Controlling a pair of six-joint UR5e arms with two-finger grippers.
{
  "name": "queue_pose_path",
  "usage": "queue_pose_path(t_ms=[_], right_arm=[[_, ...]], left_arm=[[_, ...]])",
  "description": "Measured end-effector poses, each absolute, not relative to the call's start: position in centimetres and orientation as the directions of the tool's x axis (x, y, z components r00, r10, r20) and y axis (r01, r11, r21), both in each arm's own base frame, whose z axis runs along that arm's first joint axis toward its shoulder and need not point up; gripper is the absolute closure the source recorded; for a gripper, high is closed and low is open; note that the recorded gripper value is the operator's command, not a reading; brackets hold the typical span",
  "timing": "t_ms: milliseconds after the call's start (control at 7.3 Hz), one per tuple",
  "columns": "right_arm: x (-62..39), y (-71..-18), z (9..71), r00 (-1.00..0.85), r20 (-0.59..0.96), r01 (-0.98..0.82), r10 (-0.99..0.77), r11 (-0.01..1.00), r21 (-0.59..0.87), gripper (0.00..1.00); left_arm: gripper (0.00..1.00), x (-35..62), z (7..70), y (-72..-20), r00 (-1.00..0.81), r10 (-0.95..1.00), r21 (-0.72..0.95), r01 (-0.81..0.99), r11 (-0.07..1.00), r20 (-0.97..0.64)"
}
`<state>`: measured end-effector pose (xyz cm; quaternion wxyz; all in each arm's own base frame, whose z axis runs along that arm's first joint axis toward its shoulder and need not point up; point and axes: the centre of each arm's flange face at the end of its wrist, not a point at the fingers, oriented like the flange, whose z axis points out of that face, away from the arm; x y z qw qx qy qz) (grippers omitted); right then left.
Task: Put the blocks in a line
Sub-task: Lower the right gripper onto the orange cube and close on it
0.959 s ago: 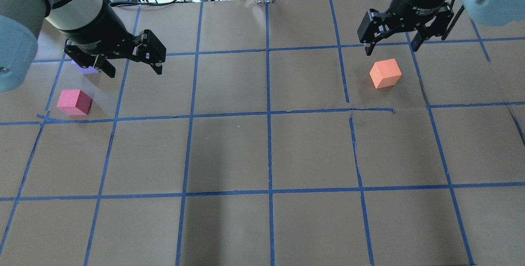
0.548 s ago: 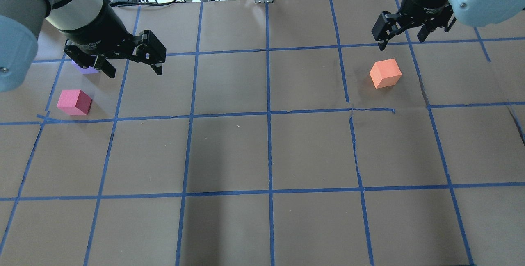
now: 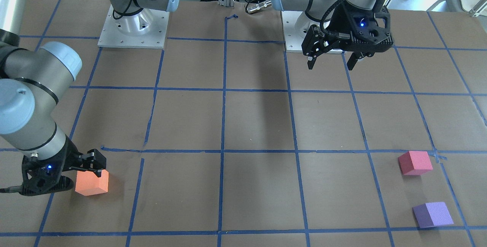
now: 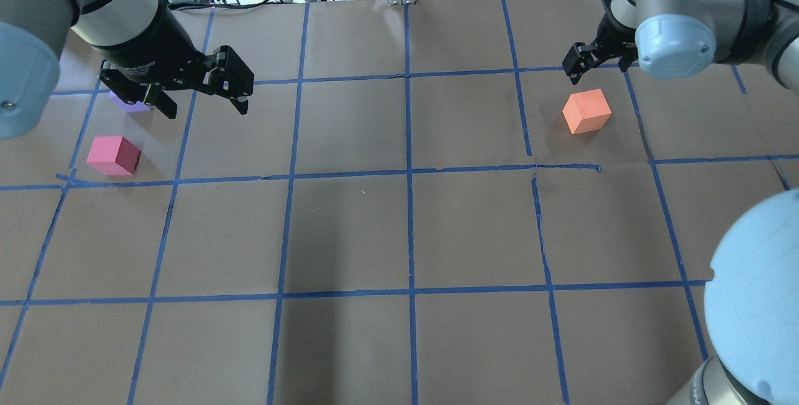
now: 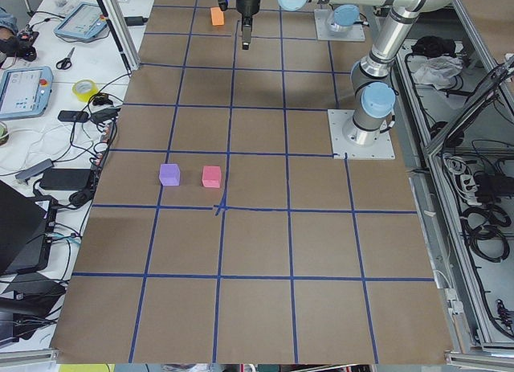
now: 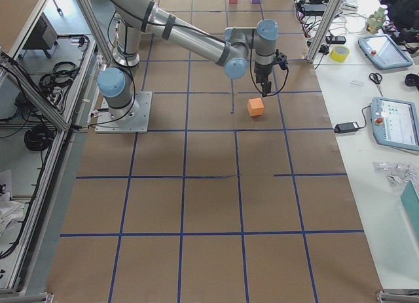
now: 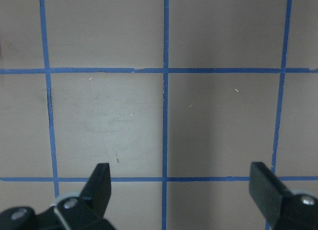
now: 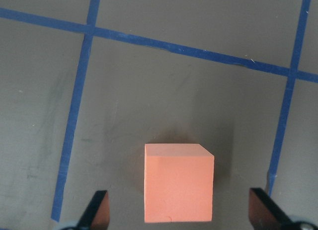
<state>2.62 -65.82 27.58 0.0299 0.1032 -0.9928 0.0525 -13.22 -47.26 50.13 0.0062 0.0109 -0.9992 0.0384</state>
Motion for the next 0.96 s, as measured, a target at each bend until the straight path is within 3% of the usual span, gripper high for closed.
queue_pose_path(t_ms=[274,411,548,822,959], right_arm=[[2.3,-66.8,23.2,-0.976,0.067,-0.210,-0.206,0.976,-0.064,0.00],[2.2,-66.9,22.1,-0.977,0.065,-0.207,-0.204,0.977,-0.052,0.08],[2.1,-67.0,21.3,-0.979,0.059,-0.200,-0.197,0.979,-0.043,0.55],[1.6,-67.1,20.7,-0.982,0.049,-0.184,-0.183,0.982,-0.037,1.00],[1.4,-67.0,20.6,-0.983,0.047,-0.181,-0.179,0.983,-0.034,1.00]], left_arm=[[0.00,-13.2,50.1,-47.3,-1.000,-0.022,-0.076,-0.023,0.997,0.013],[0.00,-13.2,50.1,-47.3,-1.000,-0.022,-0.076,-0.023,0.997,0.013],[0.00,-13.2,50.1,-47.3,-1.000,-0.022,-0.076,-0.023,0.997,0.013],[0.00,-13.2,50.1,-47.3,-1.000,-0.022,-0.077,-0.023,0.997,0.013],[0.00,-13.2,50.1,-47.3,-1.000,-0.023,-0.077,-0.024,0.997,0.013]])
